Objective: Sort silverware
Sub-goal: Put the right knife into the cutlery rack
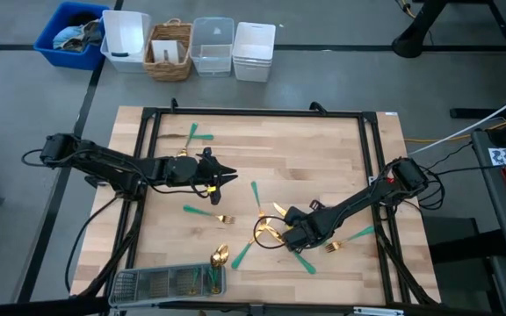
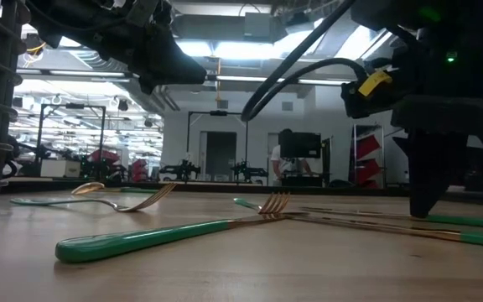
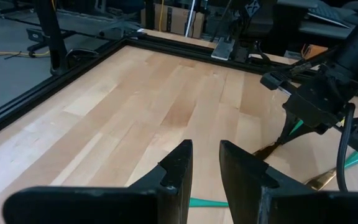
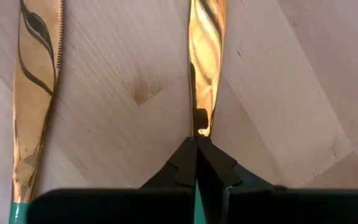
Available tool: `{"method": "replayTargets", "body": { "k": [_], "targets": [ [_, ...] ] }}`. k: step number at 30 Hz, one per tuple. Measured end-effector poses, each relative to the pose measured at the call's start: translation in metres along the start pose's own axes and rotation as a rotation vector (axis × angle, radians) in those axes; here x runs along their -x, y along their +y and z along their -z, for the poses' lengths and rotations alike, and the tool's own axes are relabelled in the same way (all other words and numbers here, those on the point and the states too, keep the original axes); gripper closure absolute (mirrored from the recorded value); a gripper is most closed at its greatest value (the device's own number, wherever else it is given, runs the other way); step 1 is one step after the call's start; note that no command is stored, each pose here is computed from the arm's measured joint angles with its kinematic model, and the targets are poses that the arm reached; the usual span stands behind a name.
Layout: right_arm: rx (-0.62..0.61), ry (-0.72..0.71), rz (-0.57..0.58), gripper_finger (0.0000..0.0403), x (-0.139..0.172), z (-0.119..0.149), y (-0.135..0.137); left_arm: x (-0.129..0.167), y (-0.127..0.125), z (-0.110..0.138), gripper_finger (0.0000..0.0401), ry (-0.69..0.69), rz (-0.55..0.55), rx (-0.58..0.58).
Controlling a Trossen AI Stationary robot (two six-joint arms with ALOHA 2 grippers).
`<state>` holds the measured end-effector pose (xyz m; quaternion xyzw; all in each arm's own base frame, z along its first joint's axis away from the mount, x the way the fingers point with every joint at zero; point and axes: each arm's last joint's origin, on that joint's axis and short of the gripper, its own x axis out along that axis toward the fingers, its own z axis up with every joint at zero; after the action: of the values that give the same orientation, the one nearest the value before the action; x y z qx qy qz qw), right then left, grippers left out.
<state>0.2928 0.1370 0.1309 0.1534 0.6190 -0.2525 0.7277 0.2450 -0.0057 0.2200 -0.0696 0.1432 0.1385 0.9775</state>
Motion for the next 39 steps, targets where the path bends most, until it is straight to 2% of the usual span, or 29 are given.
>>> {"method": "replayTargets", "body": {
  "k": [8, 13, 25, 34, 39],
  "targets": [
    [-0.003, -0.007, 0.008, 0.031, 0.002, -0.002, 0.001, 0.0, 0.0, 0.0, 0.0329, 0.0, 0.0, 0.0],
    [0.031, 0.024, 0.038, 0.0293, 0.01, -0.005, 0.002, 0.0, 0.0, 0.0, 0.0329, -0.001, 0.0, 0.0],
    [0.013, 0.086, 0.001, 0.032, 0.003, -0.004, -0.005, 0.0, 0.0, 0.0, 0.0329, -0.001, 0.0, 0.0],
    [0.034, 0.111, -0.055, 0.0379, 0.0, -0.012, -0.007, 0.0, 0.0, 0.0, 0.0329, -0.001, 0.0, 0.0],
    [0.047, 0.109, -0.058, 0.0373, -0.001, -0.012, -0.007, 0.0, 0.0, 0.0, 0.0329, -0.001, 0.0, 0.0]
  ]
}}
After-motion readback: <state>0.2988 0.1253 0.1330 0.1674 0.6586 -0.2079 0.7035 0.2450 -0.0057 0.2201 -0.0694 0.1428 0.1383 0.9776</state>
